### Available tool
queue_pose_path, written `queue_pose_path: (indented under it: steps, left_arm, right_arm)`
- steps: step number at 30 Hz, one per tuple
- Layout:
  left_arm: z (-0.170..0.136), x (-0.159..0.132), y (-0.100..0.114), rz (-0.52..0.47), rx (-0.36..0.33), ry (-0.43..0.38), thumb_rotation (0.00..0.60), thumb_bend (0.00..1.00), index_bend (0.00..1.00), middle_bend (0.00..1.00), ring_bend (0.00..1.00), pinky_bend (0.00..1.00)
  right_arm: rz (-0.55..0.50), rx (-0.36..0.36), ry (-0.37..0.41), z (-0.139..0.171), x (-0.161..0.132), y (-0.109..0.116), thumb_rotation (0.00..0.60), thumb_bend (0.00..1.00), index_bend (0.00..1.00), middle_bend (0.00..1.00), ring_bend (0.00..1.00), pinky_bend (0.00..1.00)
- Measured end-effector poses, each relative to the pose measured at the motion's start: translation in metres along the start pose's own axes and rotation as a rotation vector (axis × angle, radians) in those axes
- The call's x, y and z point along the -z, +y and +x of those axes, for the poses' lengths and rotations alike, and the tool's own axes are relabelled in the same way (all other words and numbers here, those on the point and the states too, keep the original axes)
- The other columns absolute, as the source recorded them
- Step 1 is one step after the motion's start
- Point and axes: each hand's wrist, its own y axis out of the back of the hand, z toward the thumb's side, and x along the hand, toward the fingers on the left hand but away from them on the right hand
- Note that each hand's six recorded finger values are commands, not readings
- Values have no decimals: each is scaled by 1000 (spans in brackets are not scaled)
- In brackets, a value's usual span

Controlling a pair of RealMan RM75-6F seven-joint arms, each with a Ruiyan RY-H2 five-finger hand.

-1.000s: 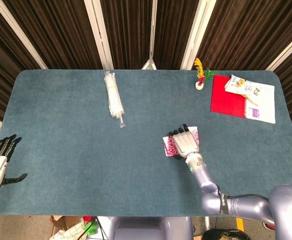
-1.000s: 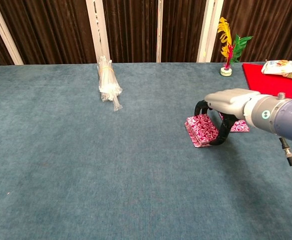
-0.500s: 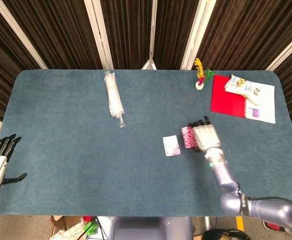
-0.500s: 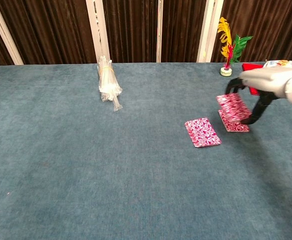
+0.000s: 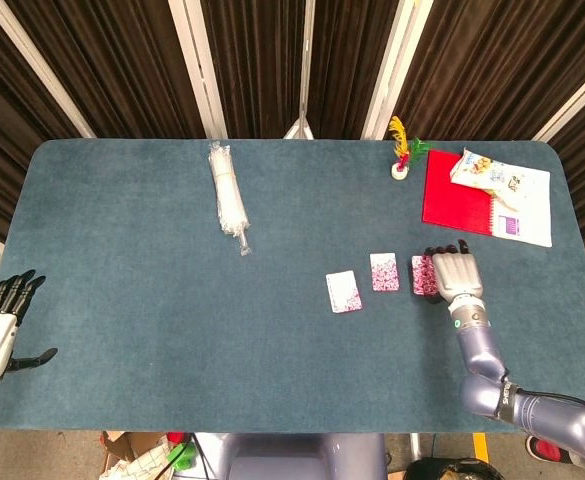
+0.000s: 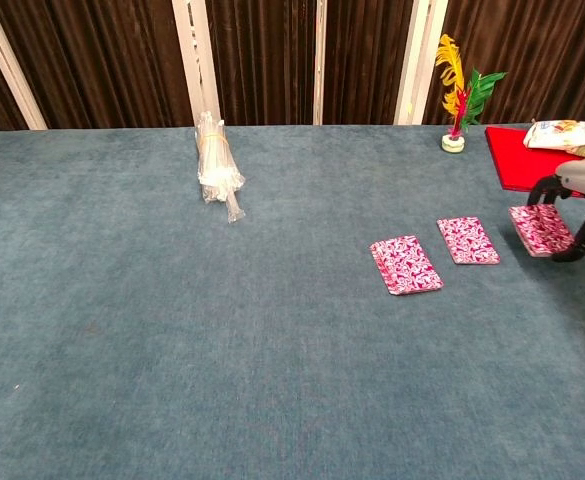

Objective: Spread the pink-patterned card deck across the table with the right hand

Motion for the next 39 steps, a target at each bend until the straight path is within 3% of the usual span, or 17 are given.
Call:
queue_pose_path:
  steps: [6,10,12,22,28,35,39]
  left_arm:
    - [-1,0,0,0,-1,-2,600,0,0,0,0,0]
    - [-1,-1,1,0,-4,-6,600,0,0,0,0,0]
    - [-2,-1,1,0,-5,-8,600,0,0,0,0,0]
    - [-3,-2,3,3,-15,-16,600,0,0,0,0,0]
    - [-3,-2,5,12,-36,-27,600,0,0,0,0,0]
    - [-1,5,0,48,-33,-3,600,0,0,0,0,0]
    - [-1,6,1,59,-46,9,600,0,0,0,0,0]
  right_arm:
    - [12,-25,-35,0,10,-11,600,293,226,257,67,0]
    - [19,-43,-66,1,18,-16,600,293,14,38,1,0]
    - [22,-56,-78,2,21,-19,600,293,0,0,0,0]
    - [19,-43,-81,22,25,-12,600,293,0,0,0,0]
    - [32,36,-53,48,33,4,600,293,0,0,0,0]
    - [46,240,-6,108,52,33,600,293,0,0,0,0]
    - [28,343,1,151,77,36,600,293,0,0,0,0]
